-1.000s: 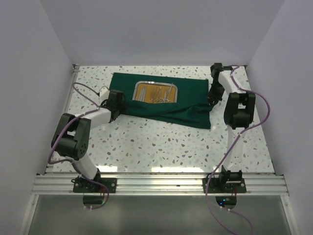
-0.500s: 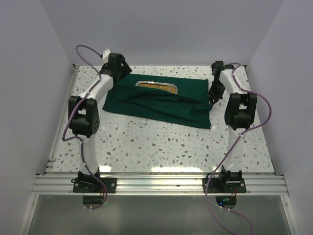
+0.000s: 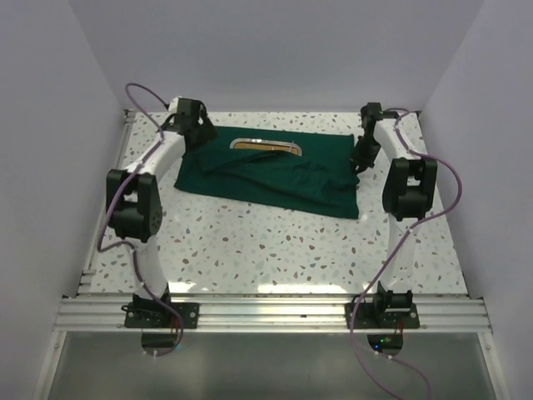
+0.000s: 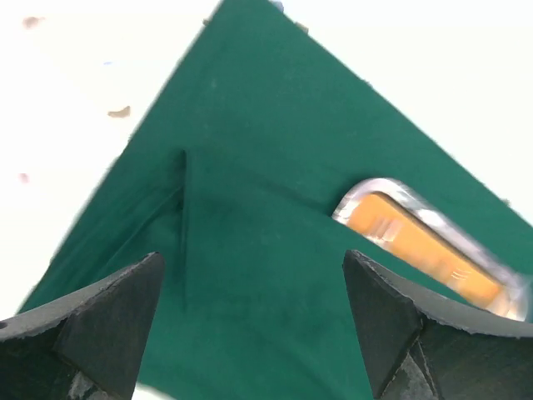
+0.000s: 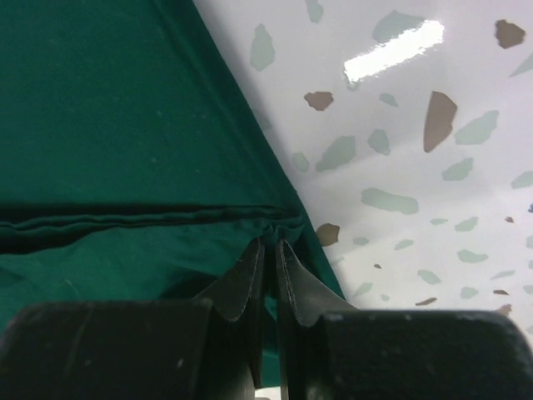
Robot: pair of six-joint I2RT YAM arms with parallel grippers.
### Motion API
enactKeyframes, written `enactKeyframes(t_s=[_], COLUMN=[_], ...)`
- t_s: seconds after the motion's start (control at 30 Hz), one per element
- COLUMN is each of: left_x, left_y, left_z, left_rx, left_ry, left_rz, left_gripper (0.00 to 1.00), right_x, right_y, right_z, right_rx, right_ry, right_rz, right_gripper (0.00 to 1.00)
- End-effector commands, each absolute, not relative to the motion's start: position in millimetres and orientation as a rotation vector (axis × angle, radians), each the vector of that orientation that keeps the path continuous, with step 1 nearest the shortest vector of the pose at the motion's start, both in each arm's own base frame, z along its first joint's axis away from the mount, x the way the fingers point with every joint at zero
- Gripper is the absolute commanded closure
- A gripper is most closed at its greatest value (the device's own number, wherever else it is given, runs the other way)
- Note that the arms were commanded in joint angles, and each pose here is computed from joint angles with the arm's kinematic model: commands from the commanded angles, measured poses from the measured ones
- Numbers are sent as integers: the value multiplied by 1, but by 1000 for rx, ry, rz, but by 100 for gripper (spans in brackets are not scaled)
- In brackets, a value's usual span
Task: Open and lay out the surgical kit
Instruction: Open the surgical kit at the center of the board.
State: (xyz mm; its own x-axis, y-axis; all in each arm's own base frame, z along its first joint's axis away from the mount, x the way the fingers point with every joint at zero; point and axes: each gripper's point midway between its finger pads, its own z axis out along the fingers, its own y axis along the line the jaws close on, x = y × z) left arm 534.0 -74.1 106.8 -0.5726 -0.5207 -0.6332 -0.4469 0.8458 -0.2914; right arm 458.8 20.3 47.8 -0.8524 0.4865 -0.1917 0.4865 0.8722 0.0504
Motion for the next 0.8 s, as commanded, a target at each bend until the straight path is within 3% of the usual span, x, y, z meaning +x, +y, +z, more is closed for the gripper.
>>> enactKeyframes(t_s=[0.0,0.13,0.47,0.77], left_x=[513,505,477,484], left_y=[-53,-47,-77,-88], left_z=[191,195,87,66], left_rx=[-713,-712,-821,-897], left_ry=[2036,1955,2137,2049], left_rz=[-137,-171,-436,-616], left_gripper=[7,7,11,14], right_x=[472,480,495,485], right_y=[36,30,20,16], right_z=[45,40,68,78], right_rx=[780,792,790,788], right_ry=[2821,2805,2771,2773], right_rz=[122,69,-1,-34], right_gripper=[100,100,100,100])
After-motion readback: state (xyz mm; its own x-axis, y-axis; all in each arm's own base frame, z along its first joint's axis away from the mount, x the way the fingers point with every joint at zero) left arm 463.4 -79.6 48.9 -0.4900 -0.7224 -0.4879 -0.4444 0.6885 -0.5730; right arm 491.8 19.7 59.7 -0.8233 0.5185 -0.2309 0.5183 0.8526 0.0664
